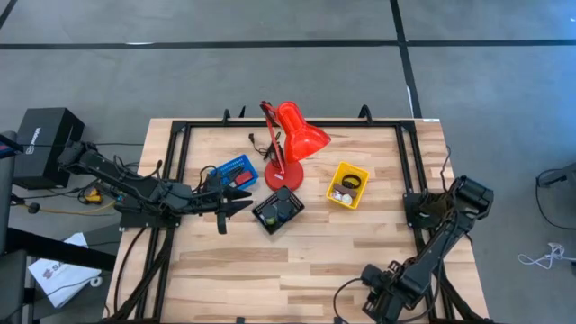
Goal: Pick & Place Office items
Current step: Put the green watch into the yellow bin
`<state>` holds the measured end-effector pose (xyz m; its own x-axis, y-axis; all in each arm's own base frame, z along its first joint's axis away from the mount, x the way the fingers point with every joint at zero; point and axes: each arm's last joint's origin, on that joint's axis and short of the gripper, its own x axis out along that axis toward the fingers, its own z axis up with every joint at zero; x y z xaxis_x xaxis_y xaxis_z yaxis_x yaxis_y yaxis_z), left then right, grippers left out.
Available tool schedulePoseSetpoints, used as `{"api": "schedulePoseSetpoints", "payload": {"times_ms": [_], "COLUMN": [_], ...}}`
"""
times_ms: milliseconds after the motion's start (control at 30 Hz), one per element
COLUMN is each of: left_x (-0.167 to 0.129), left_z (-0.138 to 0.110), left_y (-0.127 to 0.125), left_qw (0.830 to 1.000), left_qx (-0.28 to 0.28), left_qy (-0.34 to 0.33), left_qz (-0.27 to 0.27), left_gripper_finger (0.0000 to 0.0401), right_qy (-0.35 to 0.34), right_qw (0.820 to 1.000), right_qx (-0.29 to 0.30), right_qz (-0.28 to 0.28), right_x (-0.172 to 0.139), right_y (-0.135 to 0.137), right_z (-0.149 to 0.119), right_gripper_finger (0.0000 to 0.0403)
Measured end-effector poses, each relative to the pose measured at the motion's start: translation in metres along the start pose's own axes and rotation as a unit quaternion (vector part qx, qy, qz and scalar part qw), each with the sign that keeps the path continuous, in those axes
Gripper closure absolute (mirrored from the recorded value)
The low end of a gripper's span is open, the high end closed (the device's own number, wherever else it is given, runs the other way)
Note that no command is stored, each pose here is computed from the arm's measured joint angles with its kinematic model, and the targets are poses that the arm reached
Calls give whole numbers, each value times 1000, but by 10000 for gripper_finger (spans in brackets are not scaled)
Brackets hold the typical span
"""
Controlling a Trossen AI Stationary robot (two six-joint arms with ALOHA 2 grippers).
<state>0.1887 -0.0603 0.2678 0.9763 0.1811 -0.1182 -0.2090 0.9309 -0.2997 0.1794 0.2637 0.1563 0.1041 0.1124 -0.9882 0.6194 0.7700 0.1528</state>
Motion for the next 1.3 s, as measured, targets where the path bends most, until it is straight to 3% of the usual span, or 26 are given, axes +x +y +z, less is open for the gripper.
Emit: {"api": "schedulePoseSetpoints", "payload": {"times_ms": [333,667,867,1167,1300], "left_x": [0,0,0,0,0], "left_z": [0,0,0,0,0], "left_y": [0,0,0,0,0], "left_qw": [1000,1000,1000,1000,1000], "left_qx": [0,0,0,0,0], "left_qy": [0,0,0,0,0], "left_qz": [0,0,0,0,0], "left_gripper_finger": [288,288,288,288,288], "right_qy": [15,22,17,-35,-30], "right_qw": [1000,1000,1000,996,988], "right_qx": [-5,-2,2,-84,-152], "right_qz": [-2,-3,8,26,-28], "right_x": [13,13,13,-7,-29], "right_y": [-10,-10,-7,11,10], "right_z": [-1,1,14,57,86], "right_gripper_finger": [245,335,336,336,336]}}
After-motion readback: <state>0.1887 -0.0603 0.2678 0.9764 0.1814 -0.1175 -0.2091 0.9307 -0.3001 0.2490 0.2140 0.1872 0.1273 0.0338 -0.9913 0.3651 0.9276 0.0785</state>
